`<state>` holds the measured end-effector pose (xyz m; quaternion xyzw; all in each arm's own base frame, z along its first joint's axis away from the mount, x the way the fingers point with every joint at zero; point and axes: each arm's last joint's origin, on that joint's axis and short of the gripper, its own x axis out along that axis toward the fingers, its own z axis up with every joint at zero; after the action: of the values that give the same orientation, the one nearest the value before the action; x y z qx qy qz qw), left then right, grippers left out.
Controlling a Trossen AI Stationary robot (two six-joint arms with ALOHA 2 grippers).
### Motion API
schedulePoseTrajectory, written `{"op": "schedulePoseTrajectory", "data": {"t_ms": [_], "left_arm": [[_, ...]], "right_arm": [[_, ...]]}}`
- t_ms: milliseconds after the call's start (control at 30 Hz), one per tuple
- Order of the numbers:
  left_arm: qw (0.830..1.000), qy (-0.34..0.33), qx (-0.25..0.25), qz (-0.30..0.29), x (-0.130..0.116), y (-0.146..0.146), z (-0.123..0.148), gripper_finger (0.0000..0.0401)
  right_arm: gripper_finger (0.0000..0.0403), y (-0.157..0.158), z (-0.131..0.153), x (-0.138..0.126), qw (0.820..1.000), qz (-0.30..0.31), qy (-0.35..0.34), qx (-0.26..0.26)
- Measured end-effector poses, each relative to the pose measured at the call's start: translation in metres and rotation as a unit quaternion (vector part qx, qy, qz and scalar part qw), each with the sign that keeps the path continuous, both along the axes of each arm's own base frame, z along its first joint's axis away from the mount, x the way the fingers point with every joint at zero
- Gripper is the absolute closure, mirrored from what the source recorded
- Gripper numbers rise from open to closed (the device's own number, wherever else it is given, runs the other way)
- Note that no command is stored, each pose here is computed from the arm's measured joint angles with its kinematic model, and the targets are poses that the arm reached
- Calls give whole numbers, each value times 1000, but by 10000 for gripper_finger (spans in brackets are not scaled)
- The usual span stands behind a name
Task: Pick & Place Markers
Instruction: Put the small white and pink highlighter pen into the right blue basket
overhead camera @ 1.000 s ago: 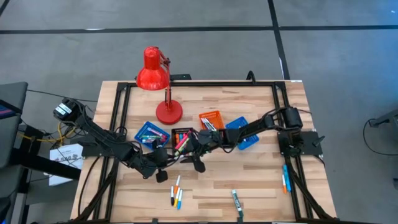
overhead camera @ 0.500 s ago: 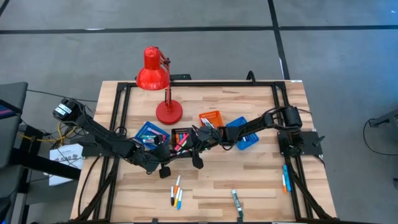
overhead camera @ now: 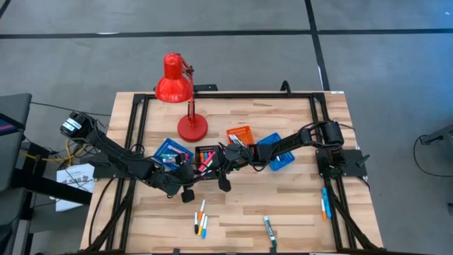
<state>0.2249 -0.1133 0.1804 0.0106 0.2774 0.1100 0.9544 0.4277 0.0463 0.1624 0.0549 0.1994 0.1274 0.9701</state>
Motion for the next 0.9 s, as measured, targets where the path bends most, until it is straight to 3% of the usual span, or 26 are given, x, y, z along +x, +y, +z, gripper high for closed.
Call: {"op": "schedulePoseTrajectory", "data": {"t_ms": [467, 733, 900], "left_arm": [[1000, -11, 0, 7, 1, 0, 2, 263], [1000, -9, 7, 1, 1, 0, 2, 262], [1000, -8, 6, 0, 1, 0, 2, 262]], "right_arm": [[363, -1, 8, -5, 1000, -16, 25, 3], [369, 3, 44, -33, 995, -30, 93, -13], [365, 14, 73, -63, 986, -70, 145, -35]]}}
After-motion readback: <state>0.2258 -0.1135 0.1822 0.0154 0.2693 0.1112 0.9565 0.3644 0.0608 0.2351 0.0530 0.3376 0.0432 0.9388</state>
